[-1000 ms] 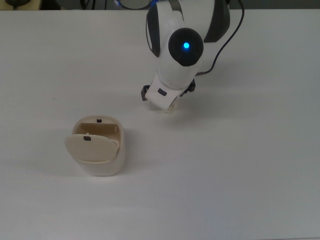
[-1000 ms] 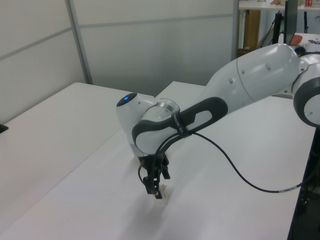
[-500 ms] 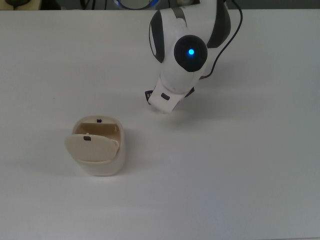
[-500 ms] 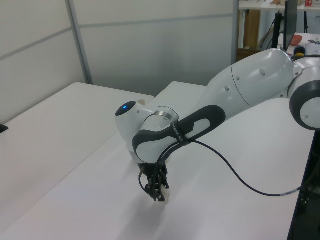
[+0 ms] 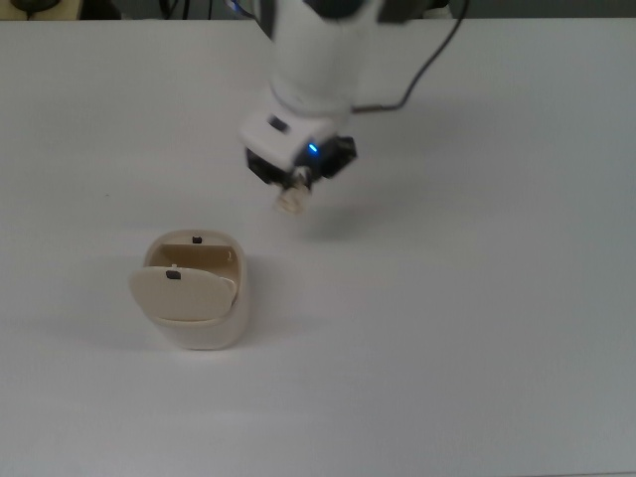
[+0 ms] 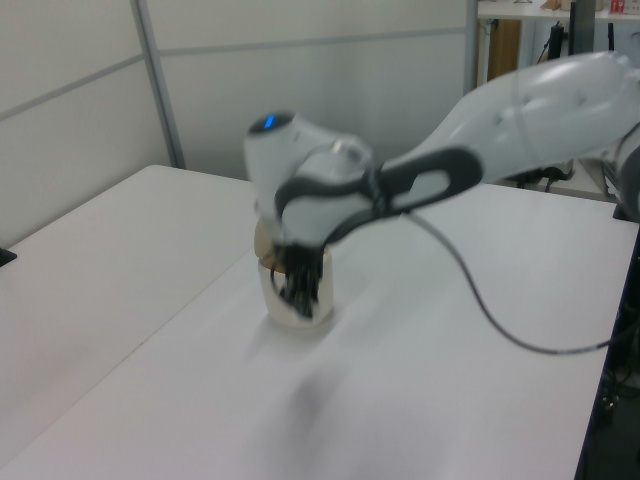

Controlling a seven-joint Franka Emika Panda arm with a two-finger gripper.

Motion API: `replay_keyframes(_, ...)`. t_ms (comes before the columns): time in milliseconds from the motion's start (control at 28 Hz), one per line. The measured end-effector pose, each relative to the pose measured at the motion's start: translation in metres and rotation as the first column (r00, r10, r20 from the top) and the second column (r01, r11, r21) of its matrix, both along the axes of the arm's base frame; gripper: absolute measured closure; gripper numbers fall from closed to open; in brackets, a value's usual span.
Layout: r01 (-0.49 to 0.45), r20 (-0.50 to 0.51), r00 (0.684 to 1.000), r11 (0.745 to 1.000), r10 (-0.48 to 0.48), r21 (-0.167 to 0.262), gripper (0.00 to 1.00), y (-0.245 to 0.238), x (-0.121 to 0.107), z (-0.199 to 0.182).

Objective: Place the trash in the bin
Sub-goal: 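Lift the paper ball and carry it above the cream bin opening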

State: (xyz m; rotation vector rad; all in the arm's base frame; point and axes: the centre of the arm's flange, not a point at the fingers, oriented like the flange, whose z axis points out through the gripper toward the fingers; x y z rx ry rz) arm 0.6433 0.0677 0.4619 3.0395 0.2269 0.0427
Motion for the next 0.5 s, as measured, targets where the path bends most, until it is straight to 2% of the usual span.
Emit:
replay_keyframes(107, 0.061, 0.076, 0.995, 0.998, -0.061, 0.007, 0.75, -0.040, -0.009, 0.051)
replay_keyframes(214, 0.104, 0.120, 0.987, 0.995, -0.104, 0.012, 0.75, -0.068, -0.015, 0.078)
replay_keyframes(357, 0.134, 0.164, 0.977, 0.991, -0.135, 0.017, 0.75, -0.089, -0.013, 0.093)
replay_keyframes(500, 0.129, 0.245, 0.961, 0.991, -0.131, 0.025, 0.73, -0.092, 0.001, 0.090)
